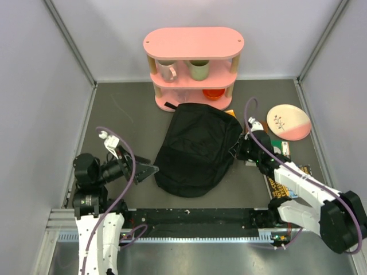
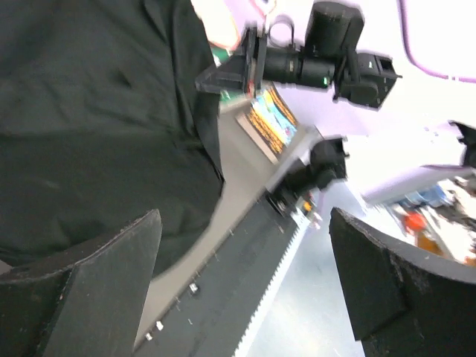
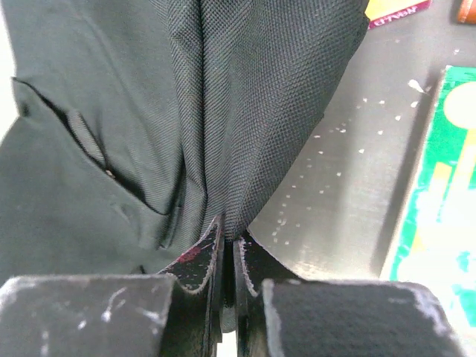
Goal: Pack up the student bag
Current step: Move the student bag to the center of the board.
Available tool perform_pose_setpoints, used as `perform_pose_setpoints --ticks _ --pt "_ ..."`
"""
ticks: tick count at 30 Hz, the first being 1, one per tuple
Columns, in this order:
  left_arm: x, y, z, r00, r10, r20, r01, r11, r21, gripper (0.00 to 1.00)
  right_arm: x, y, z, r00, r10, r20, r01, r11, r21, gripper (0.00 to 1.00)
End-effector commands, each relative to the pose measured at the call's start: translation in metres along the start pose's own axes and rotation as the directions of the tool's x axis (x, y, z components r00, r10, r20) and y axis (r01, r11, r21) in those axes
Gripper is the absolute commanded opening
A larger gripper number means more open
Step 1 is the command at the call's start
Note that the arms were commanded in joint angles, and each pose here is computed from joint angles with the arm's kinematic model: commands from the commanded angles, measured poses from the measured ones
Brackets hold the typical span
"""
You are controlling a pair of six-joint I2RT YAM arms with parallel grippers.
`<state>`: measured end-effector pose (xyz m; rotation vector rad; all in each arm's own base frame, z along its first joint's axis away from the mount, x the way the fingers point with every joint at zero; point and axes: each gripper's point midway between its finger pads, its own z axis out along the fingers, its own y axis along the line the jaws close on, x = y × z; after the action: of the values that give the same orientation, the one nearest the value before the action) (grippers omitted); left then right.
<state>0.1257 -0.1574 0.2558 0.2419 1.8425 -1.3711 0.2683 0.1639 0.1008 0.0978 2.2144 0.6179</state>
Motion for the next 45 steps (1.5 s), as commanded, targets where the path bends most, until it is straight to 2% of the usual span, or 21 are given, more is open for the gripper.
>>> perform_pose_setpoints --ticks 1,3,4,7,9,11,17,18,19,20,21,22,23,24,27,31,36,39,41,45 --pt "-0.042 0.007 -0.008 0.966 0.240 0.101 -0.216 0.955 -0.202 0.98 -0.026 -0.006 0.007 0.995 -0.096 0.001 0.095 0.994 0.044 0.04" --pt "-0.050 0.036 -0.007 0.970 0.212 0.120 -0.168 0.940 -0.297 0.99 -0.031 -0.011 0.016 0.993 -0.111 -0.032 0.113 0.990 0.087 0.05" --pt "-0.055 0.059 -0.003 0.980 0.151 0.127 -0.098 0.931 -0.351 0.98 -0.029 -0.013 0.020 0.992 -0.112 -0.051 0.117 0.989 0.095 0.08" --pt "-0.058 0.098 0.009 0.992 0.062 0.108 -0.013 0.917 -0.399 0.98 -0.032 -0.017 0.028 0.992 -0.107 -0.058 0.114 0.986 0.125 0.13" --pt "-0.056 0.116 0.016 0.994 0.053 0.100 -0.004 0.899 -0.437 0.98 -0.033 -0.017 0.032 0.993 -0.105 -0.057 0.111 0.986 0.125 0.17" --pt "-0.056 0.147 0.018 0.992 0.037 0.124 0.035 0.844 -0.535 0.98 -0.034 -0.019 0.034 0.993 -0.109 -0.053 0.115 0.985 0.131 0.22" --pt "-0.018 0.198 0.063 0.997 -0.067 0.028 0.071 0.828 -0.556 0.98 -0.034 -0.031 0.043 0.985 -0.149 -0.083 0.162 0.970 0.183 0.24" --pt "-0.005 0.210 0.069 0.994 -0.110 -0.005 0.088 0.821 -0.563 0.98 -0.032 -0.032 0.044 0.985 -0.149 -0.091 0.164 0.970 0.182 0.27" --pt "-0.008 0.212 0.075 0.994 -0.105 -0.004 0.085 0.829 -0.552 0.98 -0.028 -0.032 0.044 0.985 -0.141 -0.099 0.157 0.971 0.180 0.37" --pt "-0.007 0.217 0.079 0.994 -0.107 -0.008 0.085 0.832 -0.548 0.98 -0.026 -0.032 0.044 0.985 -0.135 -0.105 0.152 0.973 0.173 0.40" --pt "0.002 0.223 0.085 0.990 -0.137 -0.028 0.100 0.834 -0.543 0.98 -0.025 -0.031 0.043 0.987 -0.122 -0.103 0.139 0.976 0.171 0.47" --pt "-0.005 0.224 0.093 0.993 -0.118 -0.010 0.096 0.852 -0.515 0.98 -0.021 -0.030 0.041 0.988 -0.114 -0.106 0.130 0.979 0.157 0.58" --pt "-0.003 0.227 0.096 0.992 -0.127 -0.012 0.104 0.857 -0.505 0.98 -0.020 -0.028 0.041 0.990 -0.098 -0.105 0.113 0.982 0.148 0.64" --pt "0.004 0.230 0.100 0.987 -0.160 -0.026 0.126 0.859 -0.496 0.98 -0.018 -0.027 0.039 0.991 -0.086 -0.104 0.101 0.984 0.144 0.75" --pt "0.005 0.230 0.115 0.984 -0.175 -0.032 0.144 0.889 -0.434 0.98 -0.012 -0.028 0.034 0.994 -0.042 -0.098 0.056 0.988 0.144 0.85" --pt "0.010 0.226 0.133 0.979 -0.193 -0.070 0.154 0.916 -0.370 0.97 -0.004 -0.022 0.035 0.994 0.007 -0.109 0.006 0.993 0.115 0.90" --pt "0.026 0.200 0.147 0.975 -0.180 -0.129 0.139 0.950 -0.281 0.77 -0.016 -0.005 0.048 0.993 -0.030 -0.117 0.035 0.999 0.041 0.90" --pt "0.042 0.176 0.146 0.973 -0.164 -0.160 0.121 0.962 -0.247 0.73 -0.028 0.012 0.054 0.989 -0.088 -0.117 0.085 0.996 -0.032 0.90" --pt "0.053 0.158 0.143 0.976 -0.135 -0.173 0.092 0.967 -0.237 0.70 -0.035 0.017 0.059 0.986 -0.120 -0.114 0.114 0.992 -0.055 0.91" --pt "0.069 0.151 0.126 0.978 -0.117 -0.171 0.057 0.945 -0.321 0.64 -0.050 0.033 0.075 0.982 -0.147 -0.115 0.134 0.985 -0.108 0.92"
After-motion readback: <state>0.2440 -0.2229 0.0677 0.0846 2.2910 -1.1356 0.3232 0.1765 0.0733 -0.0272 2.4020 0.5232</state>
